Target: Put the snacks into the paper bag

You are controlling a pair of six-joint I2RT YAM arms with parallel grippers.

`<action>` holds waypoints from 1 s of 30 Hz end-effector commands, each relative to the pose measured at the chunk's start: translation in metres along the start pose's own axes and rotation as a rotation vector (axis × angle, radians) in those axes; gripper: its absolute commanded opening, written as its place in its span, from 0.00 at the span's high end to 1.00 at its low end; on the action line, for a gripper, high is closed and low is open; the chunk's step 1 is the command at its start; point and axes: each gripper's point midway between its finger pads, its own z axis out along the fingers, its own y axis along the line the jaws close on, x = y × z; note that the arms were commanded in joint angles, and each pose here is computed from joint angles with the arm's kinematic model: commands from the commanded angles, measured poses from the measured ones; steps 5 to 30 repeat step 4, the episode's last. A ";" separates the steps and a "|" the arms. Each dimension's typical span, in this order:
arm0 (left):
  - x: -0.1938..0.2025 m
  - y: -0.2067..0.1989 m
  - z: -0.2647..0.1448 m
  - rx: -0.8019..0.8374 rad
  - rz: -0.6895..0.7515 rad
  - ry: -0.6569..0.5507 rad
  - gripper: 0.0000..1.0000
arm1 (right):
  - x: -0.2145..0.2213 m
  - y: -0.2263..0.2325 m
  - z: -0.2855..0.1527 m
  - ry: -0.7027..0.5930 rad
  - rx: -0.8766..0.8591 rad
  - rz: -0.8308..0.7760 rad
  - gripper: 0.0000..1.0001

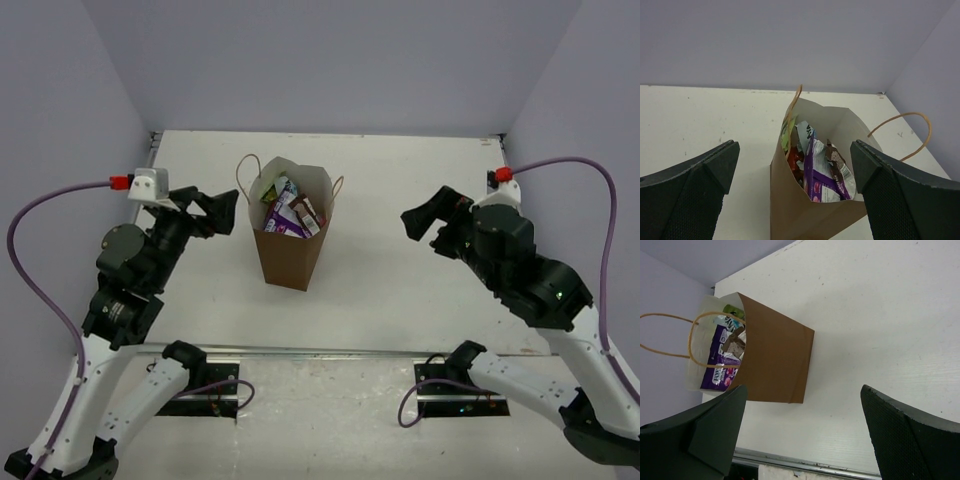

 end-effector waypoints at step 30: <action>-0.005 0.005 -0.007 -0.032 -0.014 -0.018 0.00 | -0.005 -0.008 0.001 -0.024 0.040 -0.030 0.01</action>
